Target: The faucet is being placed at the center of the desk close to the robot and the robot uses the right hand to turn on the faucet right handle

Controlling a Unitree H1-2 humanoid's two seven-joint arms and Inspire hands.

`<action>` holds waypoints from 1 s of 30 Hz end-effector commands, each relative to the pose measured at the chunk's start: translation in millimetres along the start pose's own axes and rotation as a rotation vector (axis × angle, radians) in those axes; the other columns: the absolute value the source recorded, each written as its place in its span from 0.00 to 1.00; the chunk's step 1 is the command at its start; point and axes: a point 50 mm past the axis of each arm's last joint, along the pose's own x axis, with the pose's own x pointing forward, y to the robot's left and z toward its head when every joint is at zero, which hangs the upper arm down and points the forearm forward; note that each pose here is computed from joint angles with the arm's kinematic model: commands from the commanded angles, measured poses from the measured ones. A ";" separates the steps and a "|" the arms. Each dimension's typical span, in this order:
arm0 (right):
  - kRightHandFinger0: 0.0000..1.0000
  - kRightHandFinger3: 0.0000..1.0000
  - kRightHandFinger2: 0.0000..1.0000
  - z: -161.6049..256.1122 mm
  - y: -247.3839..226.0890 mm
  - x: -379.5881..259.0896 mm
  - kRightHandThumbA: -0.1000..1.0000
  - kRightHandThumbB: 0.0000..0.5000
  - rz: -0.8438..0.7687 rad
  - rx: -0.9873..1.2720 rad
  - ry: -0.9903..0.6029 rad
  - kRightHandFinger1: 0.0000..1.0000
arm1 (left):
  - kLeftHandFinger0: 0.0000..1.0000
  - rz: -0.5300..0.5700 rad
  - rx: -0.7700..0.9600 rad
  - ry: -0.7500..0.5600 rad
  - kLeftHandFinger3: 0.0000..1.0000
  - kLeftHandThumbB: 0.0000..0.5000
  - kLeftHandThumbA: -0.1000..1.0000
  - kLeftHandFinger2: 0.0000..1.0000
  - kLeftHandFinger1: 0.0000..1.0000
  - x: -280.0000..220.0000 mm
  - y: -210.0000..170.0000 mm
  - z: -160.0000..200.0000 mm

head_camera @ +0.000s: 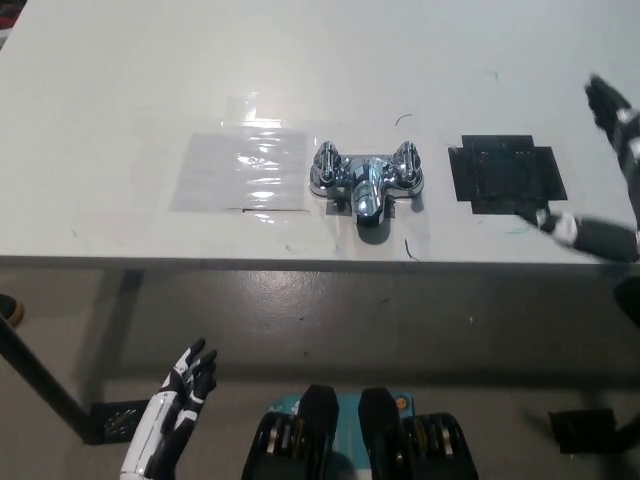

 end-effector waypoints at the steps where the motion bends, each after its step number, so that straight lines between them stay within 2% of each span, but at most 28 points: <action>1: 1.00 1.00 1.00 29.3 -15.6 77.8 1.00 0.52 0.136 -0.120 0.109 1.00 | 1.00 -0.007 0.027 -0.112 1.00 0.30 0.86 1.00 1.00 18.1 -0.2 30.8; 4: 1.00 1.00 1.00 33.5 -14.2 107.2 1.00 0.48 0.163 -0.130 0.133 1.00 | 1.00 -0.014 0.027 -0.120 1.00 0.28 0.85 1.00 1.00 24.1 0.2 32.8; 5: 1.00 1.00 1.00 34.8 -12.2 120.1 1.00 0.51 0.178 -0.150 0.151 1.00 | 1.00 -0.015 0.029 -0.125 1.00 0.28 0.85 1.00 1.00 26.1 0.3 33.7; 7: 1.00 1.00 1.00 36.5 -8.4 135.4 1.00 0.52 0.197 -0.171 0.175 1.00 | 1.00 -0.017 0.030 -0.124 1.00 0.26 0.85 1.00 1.00 27.1 0.0 33.7; 11: 1.00 1.00 1.00 41.6 5.4 162.9 1.00 0.46 0.248 -0.252 0.227 1.00 | 1.00 -0.018 0.036 -0.114 1.00 0.25 0.86 1.00 1.00 26.5 0.1 32.0; 12: 1.00 1.00 1.00 42.3 10.0 169.3 1.00 0.50 0.257 -0.274 0.244 1.00 | 1.00 -0.017 0.038 -0.110 1.00 0.25 0.86 1.00 1.00 26.4 0.3 30.8; 14: 1.00 1.00 1.00 43.0 19.7 180.5 1.00 0.48 0.274 -0.316 0.271 1.00 | 1.00 -0.019 0.049 -0.101 1.00 0.26 0.88 1.00 1.00 25.4 0.8 28.2; 16: 1.00 1.00 1.00 41.8 31.0 191.6 1.00 0.52 0.299 -0.357 0.308 1.00 | 1.00 -0.015 0.068 -0.101 1.00 0.22 0.88 1.00 1.00 23.6 1.7 24.9; 18: 1.00 1.00 1.00 39.4 41.4 201.7 1.00 0.51 0.322 -0.372 0.346 1.00 | 1.00 -0.017 0.070 -0.095 1.00 0.17 0.89 1.00 1.00 22.1 2.2 22.7; 25: 1.00 1.00 1.00 35.7 61.9 230.2 1.00 0.53 0.383 -0.379 0.462 1.00 | 1.00 -0.026 0.074 -0.081 1.00 0.19 0.90 1.00 1.00 22.6 3.3 17.9; 28: 1.00 1.00 1.00 36.7 69.0 240.0 1.00 0.49 0.404 -0.369 0.502 1.00 | 1.00 -0.027 0.076 -0.081 1.00 0.19 0.90 1.00 1.00 22.5 2.9 18.3; 30: 1.00 1.00 1.00 37.7 72.6 244.3 1.00 0.50 0.410 -0.368 0.520 1.00 | 1.00 -0.031 0.069 -0.084 1.00 0.18 0.89 1.00 1.00 23.0 2.7 17.9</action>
